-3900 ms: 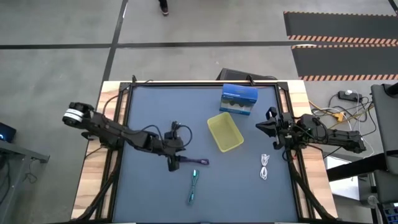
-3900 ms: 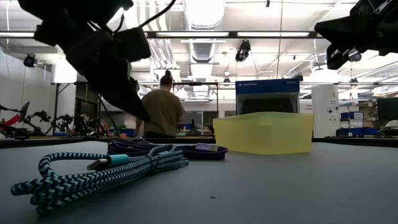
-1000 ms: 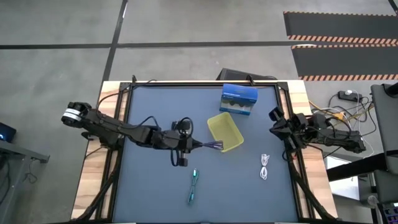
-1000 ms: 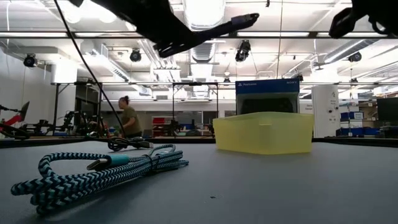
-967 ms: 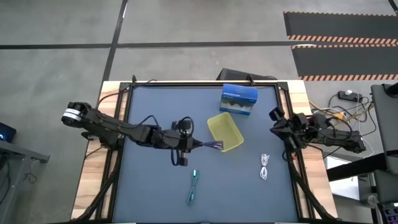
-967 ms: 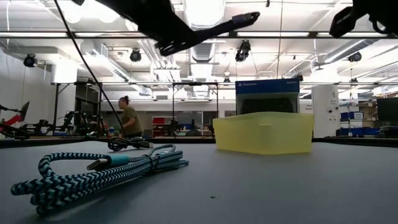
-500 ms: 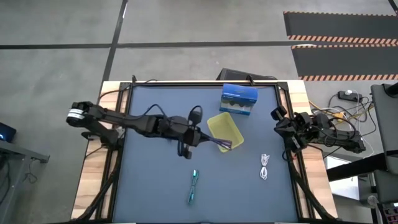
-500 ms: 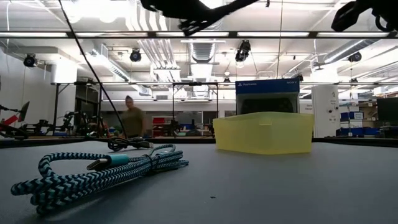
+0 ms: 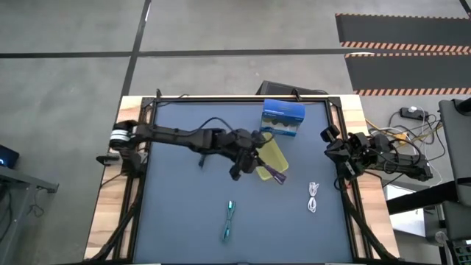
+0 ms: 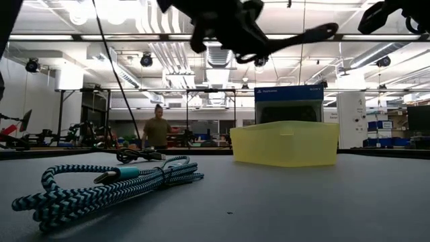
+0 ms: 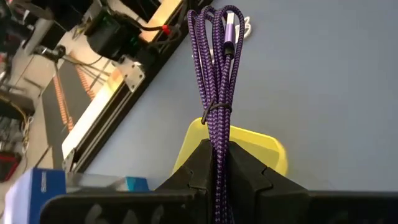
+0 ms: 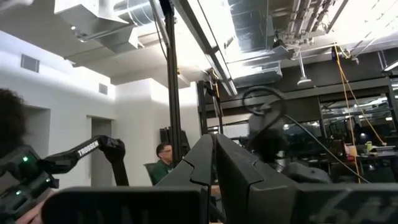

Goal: Pick and place USB-C Cables
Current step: Put the purple charger cable into the yellow bin, then put the white charger cable into the yellow bin

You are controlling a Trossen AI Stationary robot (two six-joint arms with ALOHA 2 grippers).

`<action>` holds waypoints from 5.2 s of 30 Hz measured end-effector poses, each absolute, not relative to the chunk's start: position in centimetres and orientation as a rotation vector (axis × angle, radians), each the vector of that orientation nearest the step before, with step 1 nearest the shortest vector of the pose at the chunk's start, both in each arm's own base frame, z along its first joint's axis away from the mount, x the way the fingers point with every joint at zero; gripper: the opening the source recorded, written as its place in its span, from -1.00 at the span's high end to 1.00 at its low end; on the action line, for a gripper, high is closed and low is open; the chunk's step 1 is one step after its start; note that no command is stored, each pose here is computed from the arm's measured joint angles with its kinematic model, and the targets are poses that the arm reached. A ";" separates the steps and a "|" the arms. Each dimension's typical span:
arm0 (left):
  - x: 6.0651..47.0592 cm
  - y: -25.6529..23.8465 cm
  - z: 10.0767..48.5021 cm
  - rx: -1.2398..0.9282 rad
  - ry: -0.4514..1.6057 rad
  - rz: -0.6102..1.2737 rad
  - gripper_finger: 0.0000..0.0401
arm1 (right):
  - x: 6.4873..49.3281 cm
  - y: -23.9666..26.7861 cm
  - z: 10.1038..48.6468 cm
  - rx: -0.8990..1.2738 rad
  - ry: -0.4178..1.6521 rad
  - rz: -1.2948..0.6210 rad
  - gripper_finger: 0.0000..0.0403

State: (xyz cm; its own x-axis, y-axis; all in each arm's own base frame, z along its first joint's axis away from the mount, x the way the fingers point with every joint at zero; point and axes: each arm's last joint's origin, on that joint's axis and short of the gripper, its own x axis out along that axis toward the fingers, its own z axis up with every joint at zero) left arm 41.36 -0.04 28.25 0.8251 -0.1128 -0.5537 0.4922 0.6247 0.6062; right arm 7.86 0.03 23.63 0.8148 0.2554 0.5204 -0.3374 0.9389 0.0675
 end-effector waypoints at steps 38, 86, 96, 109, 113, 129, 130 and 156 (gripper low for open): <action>44.4 7.0 23.5 0.603 0.625 -0.200 0.67 | 8.2 0.0 23.0 0.155 -0.465 0.302 0.94; 24.5 -2.0 23.4 -0.149 0.394 0.280 0.67 | 8.7 -0.3 22.5 0.115 -0.420 0.202 0.94; 24.0 -1.8 22.5 -0.246 0.442 0.385 0.67 | 8.7 -0.3 22.5 0.164 -0.417 0.212 0.94; 21.2 0.3 19.7 -0.463 0.688 0.780 0.67 | 8.6 -0.4 22.6 0.148 -0.436 0.183 0.94; 20.8 1.1 19.3 -0.537 0.693 0.863 0.67 | 8.6 -0.4 22.6 0.144 -0.436 0.182 0.94; 21.2 1.0 19.6 -0.560 0.652 0.837 0.67 | 8.7 -0.4 22.5 0.144 -0.425 0.180 0.94; 21.2 1.0 19.6 -0.560 0.652 0.837 0.67 | 8.7 -0.4 22.5 0.153 -0.425 0.181 0.94; 23.0 1.0 21.2 -0.434 0.498 0.694 0.67 | 16.3 1.6 26.7 0.536 0.049 0.270 0.94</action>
State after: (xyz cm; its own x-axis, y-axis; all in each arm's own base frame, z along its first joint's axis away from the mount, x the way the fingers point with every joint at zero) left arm 22.97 1.01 21.21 0.6621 0.4923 -0.5650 -0.6927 0.6898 -0.2107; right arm 16.32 1.61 26.73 0.9634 0.2671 0.0245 -0.2418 0.8253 0.5104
